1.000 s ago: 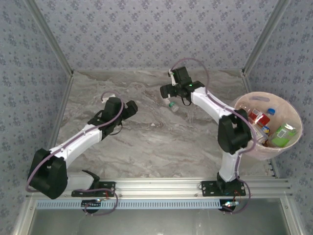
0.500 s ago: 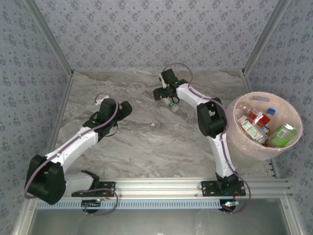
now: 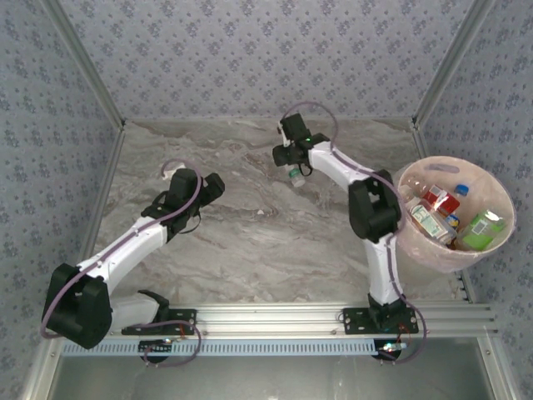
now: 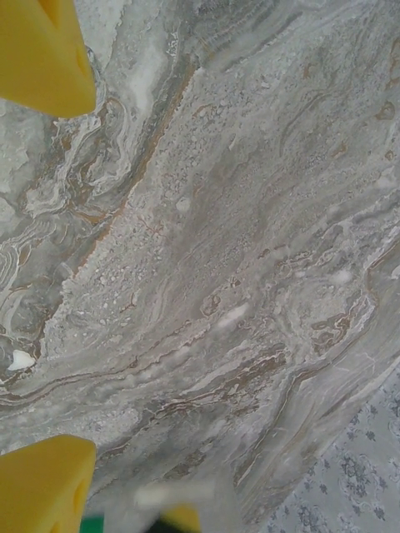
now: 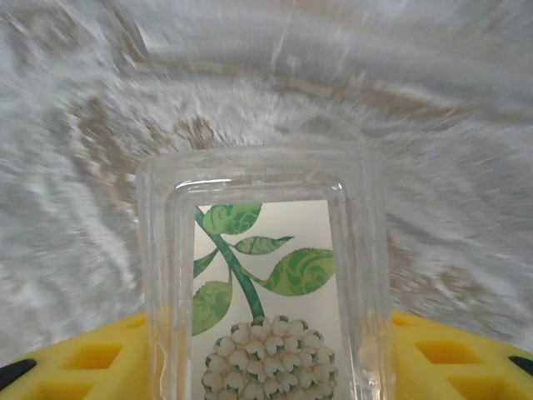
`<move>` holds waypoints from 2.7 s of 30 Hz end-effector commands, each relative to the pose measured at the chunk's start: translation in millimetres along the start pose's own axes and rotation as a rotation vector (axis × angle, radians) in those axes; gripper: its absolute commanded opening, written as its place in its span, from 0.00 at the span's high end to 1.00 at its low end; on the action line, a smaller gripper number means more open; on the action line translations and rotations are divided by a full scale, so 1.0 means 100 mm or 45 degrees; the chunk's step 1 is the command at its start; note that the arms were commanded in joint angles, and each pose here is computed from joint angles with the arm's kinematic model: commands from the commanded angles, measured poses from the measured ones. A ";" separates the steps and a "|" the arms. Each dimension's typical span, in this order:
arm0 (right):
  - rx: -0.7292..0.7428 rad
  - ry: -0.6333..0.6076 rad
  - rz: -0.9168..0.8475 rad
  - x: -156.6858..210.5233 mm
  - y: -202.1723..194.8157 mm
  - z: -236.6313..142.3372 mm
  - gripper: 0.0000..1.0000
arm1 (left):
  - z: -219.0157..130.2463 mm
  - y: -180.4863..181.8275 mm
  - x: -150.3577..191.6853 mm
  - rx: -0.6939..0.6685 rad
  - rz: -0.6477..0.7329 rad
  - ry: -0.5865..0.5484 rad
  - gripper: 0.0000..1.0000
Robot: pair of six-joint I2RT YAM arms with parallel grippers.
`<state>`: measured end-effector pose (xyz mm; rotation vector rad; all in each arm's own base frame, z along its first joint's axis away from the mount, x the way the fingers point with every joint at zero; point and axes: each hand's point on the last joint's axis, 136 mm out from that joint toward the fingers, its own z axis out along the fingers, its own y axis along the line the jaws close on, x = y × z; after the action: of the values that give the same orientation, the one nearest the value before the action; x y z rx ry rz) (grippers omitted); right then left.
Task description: Put the plastic bottles in the bin
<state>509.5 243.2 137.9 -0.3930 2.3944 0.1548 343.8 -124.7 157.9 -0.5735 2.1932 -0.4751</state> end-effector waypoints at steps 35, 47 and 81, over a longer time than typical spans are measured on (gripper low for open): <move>1.146 -0.362 0.354 1.18 -2.97 -4.41 0.45 | 0.18 -0.48 0.06 0.179 -0.027 0.113 0.02; 1.033 -0.347 0.319 1.17 -2.92 -4.26 0.22 | 0.15 -0.58 0.06 0.197 -0.032 0.118 0.02; 0.569 -0.306 0.563 1.10 -2.55 -3.78 0.24 | 0.28 -0.62 0.15 0.171 -0.003 0.160 0.02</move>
<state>283.0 -133.8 348.9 0.3928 2.1543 -0.2829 367.6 -180.8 153.1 -0.4981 2.2704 -0.6436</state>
